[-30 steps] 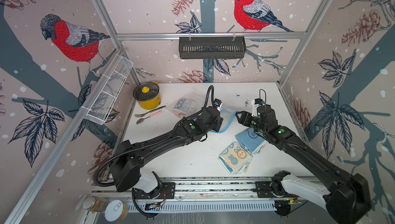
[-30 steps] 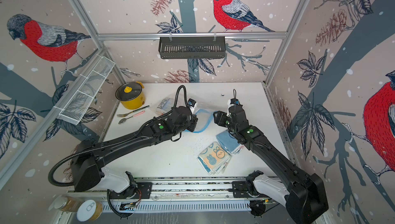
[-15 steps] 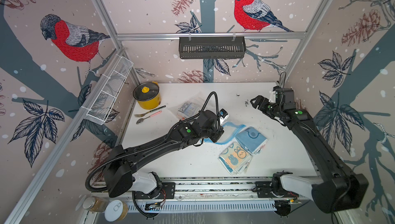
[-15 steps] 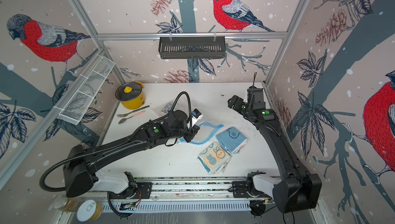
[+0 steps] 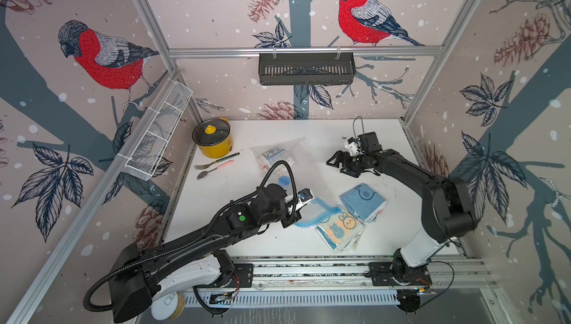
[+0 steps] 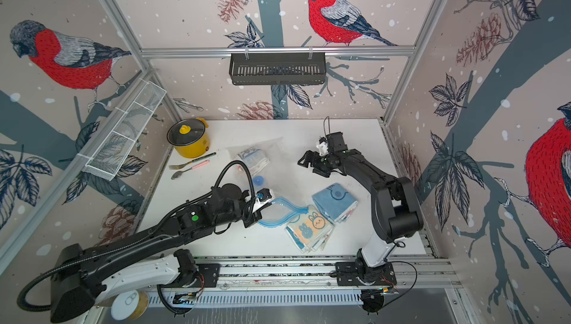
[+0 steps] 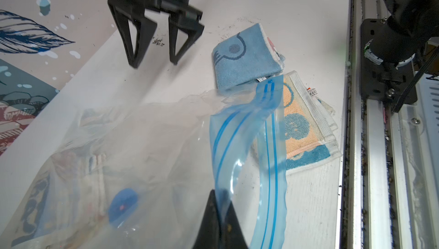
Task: Place the folded towel into the vacuum bag
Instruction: Adjust the vacuum bag at the center of the board.
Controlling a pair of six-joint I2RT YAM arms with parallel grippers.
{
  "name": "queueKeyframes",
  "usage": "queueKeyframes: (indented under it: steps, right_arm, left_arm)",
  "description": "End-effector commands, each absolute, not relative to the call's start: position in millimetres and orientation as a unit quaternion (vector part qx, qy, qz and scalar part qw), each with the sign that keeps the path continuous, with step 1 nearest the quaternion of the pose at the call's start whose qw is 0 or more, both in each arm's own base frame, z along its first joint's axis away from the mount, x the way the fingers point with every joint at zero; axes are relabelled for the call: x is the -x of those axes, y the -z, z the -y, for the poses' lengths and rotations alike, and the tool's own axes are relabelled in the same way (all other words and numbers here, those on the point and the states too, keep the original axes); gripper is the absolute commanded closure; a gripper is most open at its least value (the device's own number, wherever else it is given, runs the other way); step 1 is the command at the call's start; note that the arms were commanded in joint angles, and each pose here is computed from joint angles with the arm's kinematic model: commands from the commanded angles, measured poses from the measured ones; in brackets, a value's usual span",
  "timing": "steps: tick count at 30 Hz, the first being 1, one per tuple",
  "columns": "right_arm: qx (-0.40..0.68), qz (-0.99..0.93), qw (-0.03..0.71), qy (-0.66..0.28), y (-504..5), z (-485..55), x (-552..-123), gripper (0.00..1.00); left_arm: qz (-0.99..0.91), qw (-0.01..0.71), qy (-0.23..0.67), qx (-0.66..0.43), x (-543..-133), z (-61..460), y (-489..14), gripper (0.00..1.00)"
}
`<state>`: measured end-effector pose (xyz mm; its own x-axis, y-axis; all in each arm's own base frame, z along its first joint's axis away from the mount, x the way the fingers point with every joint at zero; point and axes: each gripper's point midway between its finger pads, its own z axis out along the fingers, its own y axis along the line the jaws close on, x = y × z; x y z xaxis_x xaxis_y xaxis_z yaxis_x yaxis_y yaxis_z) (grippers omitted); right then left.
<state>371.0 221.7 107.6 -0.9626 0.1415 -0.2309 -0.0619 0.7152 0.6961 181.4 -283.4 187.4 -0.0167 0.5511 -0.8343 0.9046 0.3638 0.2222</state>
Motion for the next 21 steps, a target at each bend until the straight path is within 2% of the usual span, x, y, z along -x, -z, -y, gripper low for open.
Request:
queueKeyframes:
  steps: [1,5,8,12,16,21]
  right_arm:
    - [0.018,-0.901,0.137,-0.411,-102.2,-253.1,-383.5,0.11]
    - [0.029,-0.895,0.126,-0.426,-87.7,-275.8,-390.0,0.15]
    - [0.029,-0.885,0.129,-0.447,-87.9,-288.6,-394.7,0.24]
    - [0.02,-0.877,0.141,-0.458,-93.8,-294.4,-400.2,0.47]
    - [0.003,-0.873,0.154,-0.463,-99.2,-291.7,-408.2,0.73]
    - [-0.006,-0.871,0.166,-0.463,-109.4,-286.2,-421.0,0.96]
  left_arm:
    - [-0.663,0.511,0.169,-0.52,-195.5,286.4,-212.2,1.0]
    - [-0.681,0.509,0.15,-0.505,-201.5,279.2,-219.1,1.0]
    - [-0.683,0.516,0.147,-0.495,-202.5,274.9,-220.3,1.0]
    - [-0.681,0.538,0.133,-0.479,-207.5,268.6,-226.0,1.0]
    - [-0.683,0.544,0.111,-0.474,-214.4,265.8,-230.7,1.0]
    - [-0.688,0.538,0.096,-0.478,-220.8,270.3,-232.0,1.0]
